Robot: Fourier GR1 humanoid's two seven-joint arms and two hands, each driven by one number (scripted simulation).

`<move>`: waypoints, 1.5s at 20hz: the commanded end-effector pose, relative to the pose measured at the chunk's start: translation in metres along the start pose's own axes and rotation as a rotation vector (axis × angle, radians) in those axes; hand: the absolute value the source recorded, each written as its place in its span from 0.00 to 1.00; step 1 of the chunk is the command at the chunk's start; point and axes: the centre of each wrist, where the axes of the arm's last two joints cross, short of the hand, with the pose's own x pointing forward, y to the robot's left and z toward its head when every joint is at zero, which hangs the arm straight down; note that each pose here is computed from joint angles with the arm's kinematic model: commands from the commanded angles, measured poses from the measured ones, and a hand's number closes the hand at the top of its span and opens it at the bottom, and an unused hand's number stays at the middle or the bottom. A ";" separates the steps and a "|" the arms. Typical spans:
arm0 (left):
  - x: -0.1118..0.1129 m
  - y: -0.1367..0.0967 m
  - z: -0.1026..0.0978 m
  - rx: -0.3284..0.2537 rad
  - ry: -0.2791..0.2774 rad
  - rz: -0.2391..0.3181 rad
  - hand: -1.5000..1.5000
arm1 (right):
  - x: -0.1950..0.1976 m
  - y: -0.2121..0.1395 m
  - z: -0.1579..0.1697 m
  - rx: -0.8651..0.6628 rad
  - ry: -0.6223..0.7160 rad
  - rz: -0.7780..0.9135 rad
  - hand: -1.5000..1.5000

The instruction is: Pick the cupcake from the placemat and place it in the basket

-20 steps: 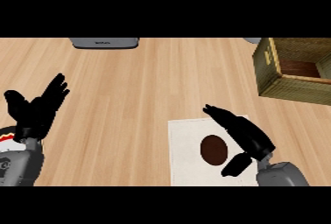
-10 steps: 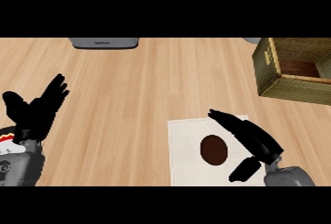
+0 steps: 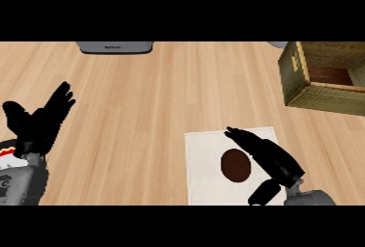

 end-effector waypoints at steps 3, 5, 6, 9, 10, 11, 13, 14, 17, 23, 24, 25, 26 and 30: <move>0.009 -0.008 0.004 0.009 -0.005 -0.005 0.50 | -0.007 0.016 -0.029 0.009 0.031 0.043 0.00; 0.004 -0.017 -0.003 -0.004 0.018 0.001 0.50 | -0.006 0.013 -0.019 0.002 0.042 0.046 0.00; 0.013 0.004 -0.015 -0.011 0.012 0.006 0.50 | 0.012 0.011 -0.031 -0.010 0.029 0.062 0.00; 0.012 -0.005 0.001 -0.001 -0.002 -0.006 0.50 | 0.003 0.018 -0.034 0.073 0.009 0.209 1.00; 0.017 -0.010 -0.010 -0.013 0.020 0.006 0.50 | 0.021 0.026 -0.028 0.081 -0.004 0.189 1.00; -0.004 0.000 0.000 0.005 -0.007 -0.017 0.50 | 0.009 0.028 -0.033 0.067 -0.004 0.186 1.00; -0.002 -0.004 0.004 0.004 -0.006 0.001 0.50 | 0.005 0.037 -0.028 0.055 -0.006 0.188 1.00; 0.005 -0.009 -0.006 0.017 -0.004 -0.019 0.50 | -0.009 0.053 -0.019 0.067 -0.001 0.190 1.00; 0.016 0.007 -0.009 0.003 0.016 -0.008 0.50 | -0.002 0.046 -0.025 0.073 0.000 0.193 1.00; -0.001 -0.012 0.005 0.014 0.001 0.001 0.50 | 0.023 0.036 -0.024 0.052 0.010 0.195 1.00; 0.007 0.005 0.000 0.014 0.003 -0.006 0.50 | 0.028 0.032 -0.005 0.052 0.039 0.196 1.00; 0.018 0.000 -0.001 0.011 0.019 0.005 0.50 | 0.032 0.028 0.012 0.035 0.063 0.187 1.00; 0.015 0.006 -0.009 0.007 0.008 0.014 0.50 | 0.064 0.020 0.003 0.010 0.078 0.168 1.00; 0.011 0.011 0.009 0.017 0.004 -0.004 0.50 | 0.089 0.013 0.054 -0.026 0.129 0.118 1.00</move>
